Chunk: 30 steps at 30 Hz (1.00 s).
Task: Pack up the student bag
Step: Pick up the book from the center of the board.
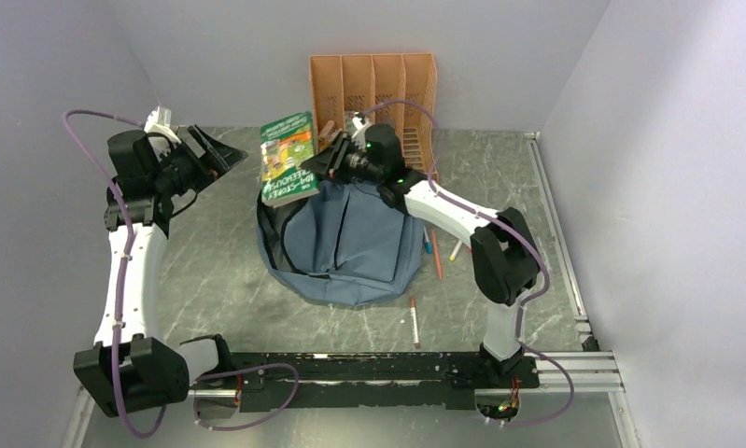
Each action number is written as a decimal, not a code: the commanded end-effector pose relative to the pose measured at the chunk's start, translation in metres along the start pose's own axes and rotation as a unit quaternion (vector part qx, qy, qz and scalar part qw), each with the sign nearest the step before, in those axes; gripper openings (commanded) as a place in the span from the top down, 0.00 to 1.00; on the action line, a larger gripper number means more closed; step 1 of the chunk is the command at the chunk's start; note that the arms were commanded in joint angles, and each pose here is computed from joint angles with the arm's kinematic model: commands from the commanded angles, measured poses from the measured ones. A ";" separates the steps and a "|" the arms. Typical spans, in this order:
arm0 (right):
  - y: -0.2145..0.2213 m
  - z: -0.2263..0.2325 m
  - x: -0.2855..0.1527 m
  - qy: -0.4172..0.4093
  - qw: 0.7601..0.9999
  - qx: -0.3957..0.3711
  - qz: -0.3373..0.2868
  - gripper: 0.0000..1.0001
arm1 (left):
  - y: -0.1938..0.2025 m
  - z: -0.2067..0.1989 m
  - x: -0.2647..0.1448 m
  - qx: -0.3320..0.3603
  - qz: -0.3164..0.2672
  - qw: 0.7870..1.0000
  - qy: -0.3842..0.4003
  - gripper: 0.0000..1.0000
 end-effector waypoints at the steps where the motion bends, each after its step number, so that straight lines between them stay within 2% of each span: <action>1: -0.059 0.025 -0.036 -0.018 0.993 0.019 -0.116 1.00 | -0.006 -0.037 -0.008 0.026 -0.015 0.996 0.080 0.11; 6: -0.095 0.020 -0.073 -0.001 0.970 0.071 -0.232 1.00 | 0.016 -0.050 0.001 -0.004 -0.003 0.988 0.152 0.04; 14: -0.112 0.012 -0.098 -0.014 0.932 0.161 -0.325 1.00 | 0.053 -0.088 0.011 -0.061 -0.023 0.961 0.270 0.03; 21: -0.121 0.009 -0.113 -0.038 0.906 0.193 -0.375 1.00 | 0.090 -0.123 0.030 -0.086 -0.027 0.946 0.311 0.03; 30: -0.124 0.026 -0.128 -0.066 0.899 0.187 -0.391 1.00 | 0.119 -0.131 0.052 -0.107 -0.004 0.942 0.319 0.03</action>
Point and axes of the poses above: each gripper's point midway between its finger pads, its own x axis out along the fingers, its own z axis along the line the jaws close on, y = z × x, the point moved 6 cm from there along -x, back along the fingers, and after that the axes turned 12 degrees about -x, right-handed, at the moved point
